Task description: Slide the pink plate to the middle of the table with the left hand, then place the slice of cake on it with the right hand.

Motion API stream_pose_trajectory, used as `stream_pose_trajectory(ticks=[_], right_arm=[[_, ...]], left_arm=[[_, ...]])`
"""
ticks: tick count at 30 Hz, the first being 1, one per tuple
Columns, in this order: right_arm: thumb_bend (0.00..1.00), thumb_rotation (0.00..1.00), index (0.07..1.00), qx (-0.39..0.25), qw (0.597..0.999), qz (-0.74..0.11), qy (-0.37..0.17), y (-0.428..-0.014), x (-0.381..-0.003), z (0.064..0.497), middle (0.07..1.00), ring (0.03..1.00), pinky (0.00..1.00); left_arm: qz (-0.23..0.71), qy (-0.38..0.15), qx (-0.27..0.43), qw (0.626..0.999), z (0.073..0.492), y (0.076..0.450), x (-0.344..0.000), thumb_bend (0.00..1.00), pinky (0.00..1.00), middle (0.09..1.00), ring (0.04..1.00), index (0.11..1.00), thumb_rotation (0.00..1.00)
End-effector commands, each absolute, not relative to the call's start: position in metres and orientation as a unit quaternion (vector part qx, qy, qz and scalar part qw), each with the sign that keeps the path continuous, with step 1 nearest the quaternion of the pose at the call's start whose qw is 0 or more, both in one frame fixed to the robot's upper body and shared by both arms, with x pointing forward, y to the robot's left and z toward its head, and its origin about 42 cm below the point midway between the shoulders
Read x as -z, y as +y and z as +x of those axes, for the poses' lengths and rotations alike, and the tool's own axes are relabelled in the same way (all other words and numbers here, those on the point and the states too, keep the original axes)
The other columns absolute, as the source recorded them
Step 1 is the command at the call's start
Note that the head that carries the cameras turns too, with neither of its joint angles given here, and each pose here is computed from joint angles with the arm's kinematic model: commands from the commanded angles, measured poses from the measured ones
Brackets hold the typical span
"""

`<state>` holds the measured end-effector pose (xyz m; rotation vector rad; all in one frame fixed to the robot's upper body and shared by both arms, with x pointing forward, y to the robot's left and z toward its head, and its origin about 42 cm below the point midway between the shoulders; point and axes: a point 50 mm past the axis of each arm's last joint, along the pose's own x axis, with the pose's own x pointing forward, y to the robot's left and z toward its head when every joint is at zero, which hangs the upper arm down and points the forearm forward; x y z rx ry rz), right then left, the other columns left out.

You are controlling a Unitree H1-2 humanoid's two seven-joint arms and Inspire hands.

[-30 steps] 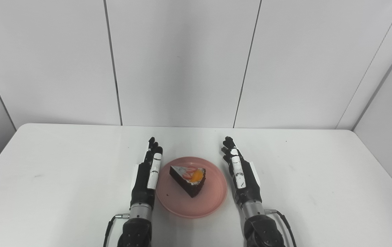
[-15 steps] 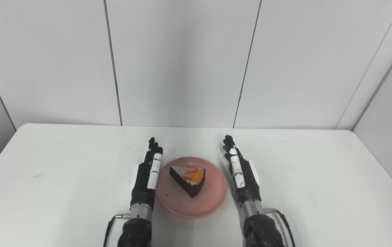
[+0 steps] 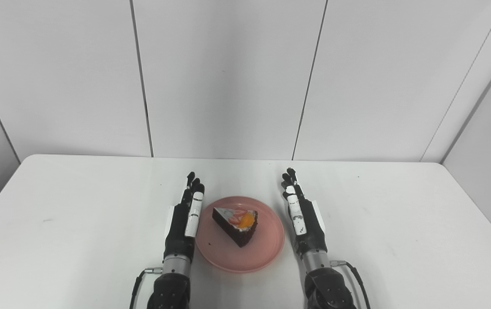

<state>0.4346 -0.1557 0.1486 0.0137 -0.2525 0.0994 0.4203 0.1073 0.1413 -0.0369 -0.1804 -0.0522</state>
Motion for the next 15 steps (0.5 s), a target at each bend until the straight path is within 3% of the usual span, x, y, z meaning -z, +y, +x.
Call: stream_pose_trajectory(ticks=[1,15], right_arm=[[0.81,1.0,0.99,-0.038,0.992,0.011,-0.12,-0.1596,-0.139,0.4304,0.971,0.976,1.0],[0.8,1.0,0.977,-0.038,0.993,0.015,-0.112,-0.1567,-0.1363,0.4269,0.962,0.97,1.0]], left_arm=[[-0.008,-0.062,0.019,0.998,0.409,0.116,-0.1198,0.51,0.99,0.975,0.978,1.0,1.0],[-0.008,-0.06,0.021,0.998,0.4077,0.1164,-0.1183,0.53,0.98,0.97,0.978,1.0,1.0]])
